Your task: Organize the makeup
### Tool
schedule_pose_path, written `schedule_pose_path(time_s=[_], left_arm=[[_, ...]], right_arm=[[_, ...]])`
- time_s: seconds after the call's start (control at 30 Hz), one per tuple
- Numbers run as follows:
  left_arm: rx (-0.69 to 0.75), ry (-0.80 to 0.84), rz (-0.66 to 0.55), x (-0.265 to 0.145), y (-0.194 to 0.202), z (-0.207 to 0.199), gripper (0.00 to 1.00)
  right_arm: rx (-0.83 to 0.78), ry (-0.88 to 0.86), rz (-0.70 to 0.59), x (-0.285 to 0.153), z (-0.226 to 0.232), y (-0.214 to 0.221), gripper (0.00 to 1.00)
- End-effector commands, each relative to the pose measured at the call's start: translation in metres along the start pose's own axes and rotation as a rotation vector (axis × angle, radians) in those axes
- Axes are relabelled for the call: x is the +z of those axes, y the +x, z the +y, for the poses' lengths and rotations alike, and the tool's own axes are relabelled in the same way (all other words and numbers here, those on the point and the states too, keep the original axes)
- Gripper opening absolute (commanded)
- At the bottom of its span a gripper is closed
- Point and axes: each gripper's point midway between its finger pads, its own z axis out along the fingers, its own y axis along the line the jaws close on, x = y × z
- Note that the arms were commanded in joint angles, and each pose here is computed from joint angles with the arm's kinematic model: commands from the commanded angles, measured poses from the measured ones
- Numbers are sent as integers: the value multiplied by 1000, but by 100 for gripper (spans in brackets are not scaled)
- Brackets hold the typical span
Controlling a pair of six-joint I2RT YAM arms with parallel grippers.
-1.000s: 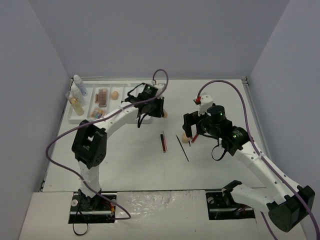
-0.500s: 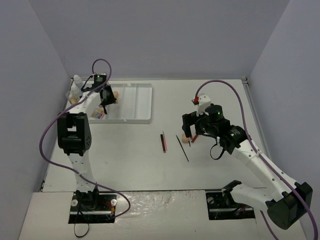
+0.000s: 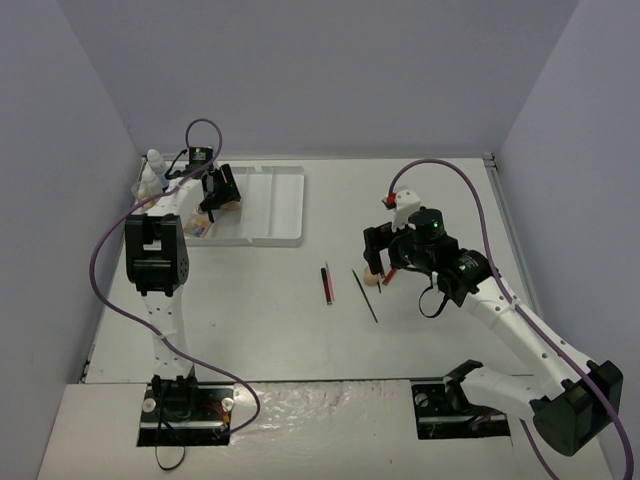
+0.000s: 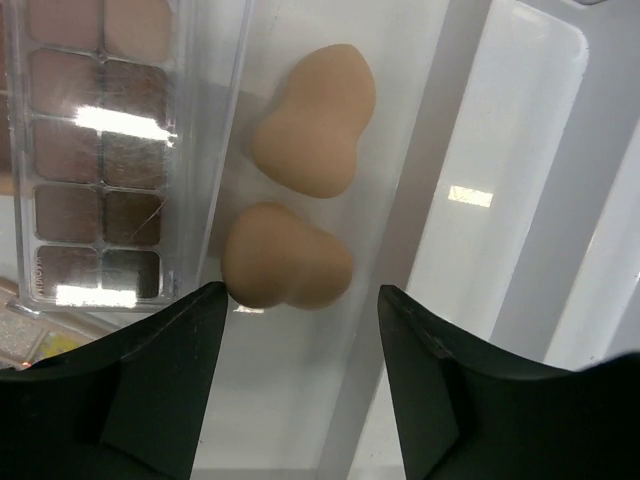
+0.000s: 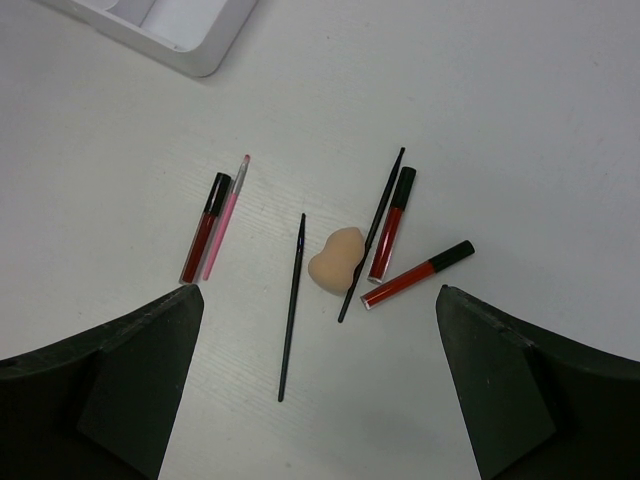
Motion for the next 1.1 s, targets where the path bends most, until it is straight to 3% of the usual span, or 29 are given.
schedule_pose_path(time_s=[0.0, 0.13, 0.33, 0.53, 0.6, 0.73, 0.9, 1.07], left_arm=[[12, 69, -150, -57, -45, -23, 62], [46, 116, -162, -86, -36, -41, 65], [161, 152, -113, -115, 9, -79, 69], [341, 322, -62, -144, 78, -168, 70], [450, 434, -27, -157, 124, -220, 70], [564, 580, 50, -168, 186, -283, 70], [597, 658, 142, -170, 243, -329, 69], [549, 661, 225, -156, 274, -344, 69]], right_arm=[[18, 10, -49, 6, -2, -16, 100], [27, 25, -59, 4, -4, -18, 100], [41, 51, -84, -2, -9, -21, 100], [54, 58, -151, -16, -11, -32, 100], [53, 52, -186, -22, -10, -38, 100], [49, 39, -237, -33, -8, -45, 100], [46, 24, -300, -50, -6, -54, 100], [46, 31, -353, -66, -8, -60, 100]])
